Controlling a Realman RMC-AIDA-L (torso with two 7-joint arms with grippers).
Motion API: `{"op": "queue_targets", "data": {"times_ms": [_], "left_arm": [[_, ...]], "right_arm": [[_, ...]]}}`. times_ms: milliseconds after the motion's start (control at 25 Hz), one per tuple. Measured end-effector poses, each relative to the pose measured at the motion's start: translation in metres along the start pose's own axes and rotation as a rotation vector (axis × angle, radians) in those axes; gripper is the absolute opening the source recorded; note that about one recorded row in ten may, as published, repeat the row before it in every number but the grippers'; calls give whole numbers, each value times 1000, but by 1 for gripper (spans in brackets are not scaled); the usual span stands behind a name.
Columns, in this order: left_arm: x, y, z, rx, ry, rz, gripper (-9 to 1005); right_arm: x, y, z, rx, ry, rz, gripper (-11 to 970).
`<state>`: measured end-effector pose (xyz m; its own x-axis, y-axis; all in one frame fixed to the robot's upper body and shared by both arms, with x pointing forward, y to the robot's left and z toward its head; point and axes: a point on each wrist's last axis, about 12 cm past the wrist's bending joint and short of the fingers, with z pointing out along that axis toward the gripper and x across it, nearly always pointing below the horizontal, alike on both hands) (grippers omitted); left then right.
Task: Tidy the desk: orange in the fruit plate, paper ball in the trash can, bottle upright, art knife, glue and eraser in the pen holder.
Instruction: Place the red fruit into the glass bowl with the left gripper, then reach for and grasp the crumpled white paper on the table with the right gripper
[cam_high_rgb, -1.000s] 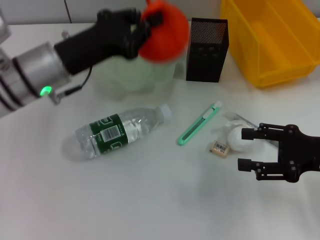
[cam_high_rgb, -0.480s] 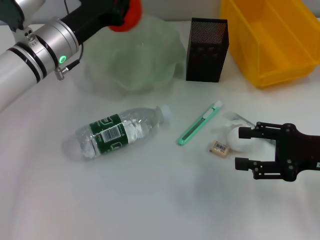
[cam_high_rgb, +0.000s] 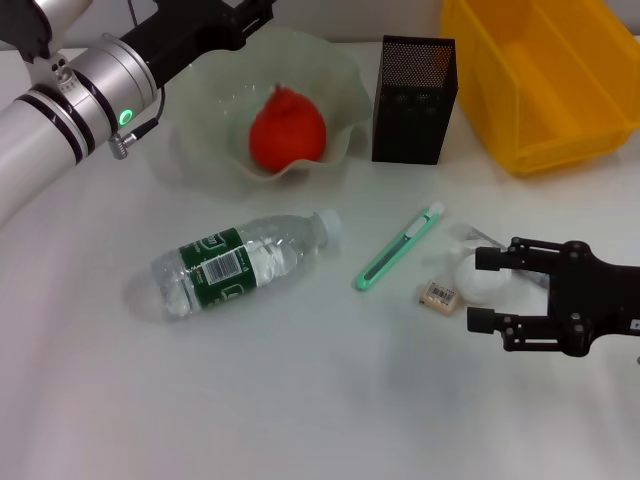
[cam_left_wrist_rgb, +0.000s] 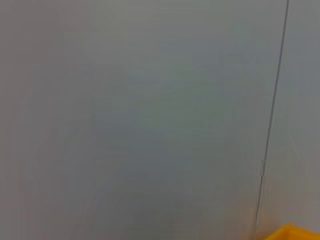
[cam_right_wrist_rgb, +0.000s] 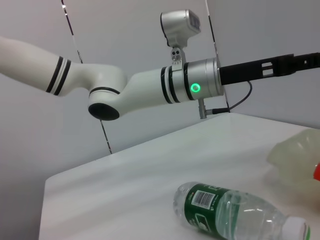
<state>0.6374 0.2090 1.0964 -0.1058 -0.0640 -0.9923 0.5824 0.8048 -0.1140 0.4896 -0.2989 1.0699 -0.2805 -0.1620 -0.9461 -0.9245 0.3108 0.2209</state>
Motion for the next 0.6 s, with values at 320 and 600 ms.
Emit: {"op": "queue_targets", "data": {"times_ms": [320, 600], "left_arm": [[-7, -19, -32, 269, -106, -152, 809], [8, -45, -95, 664, 17, -136, 809]], "right_arm": [[-2, -3, -5, 39, -35, 5, 760], [-9, -6, -8, 68, -100, 5, 757]]}}
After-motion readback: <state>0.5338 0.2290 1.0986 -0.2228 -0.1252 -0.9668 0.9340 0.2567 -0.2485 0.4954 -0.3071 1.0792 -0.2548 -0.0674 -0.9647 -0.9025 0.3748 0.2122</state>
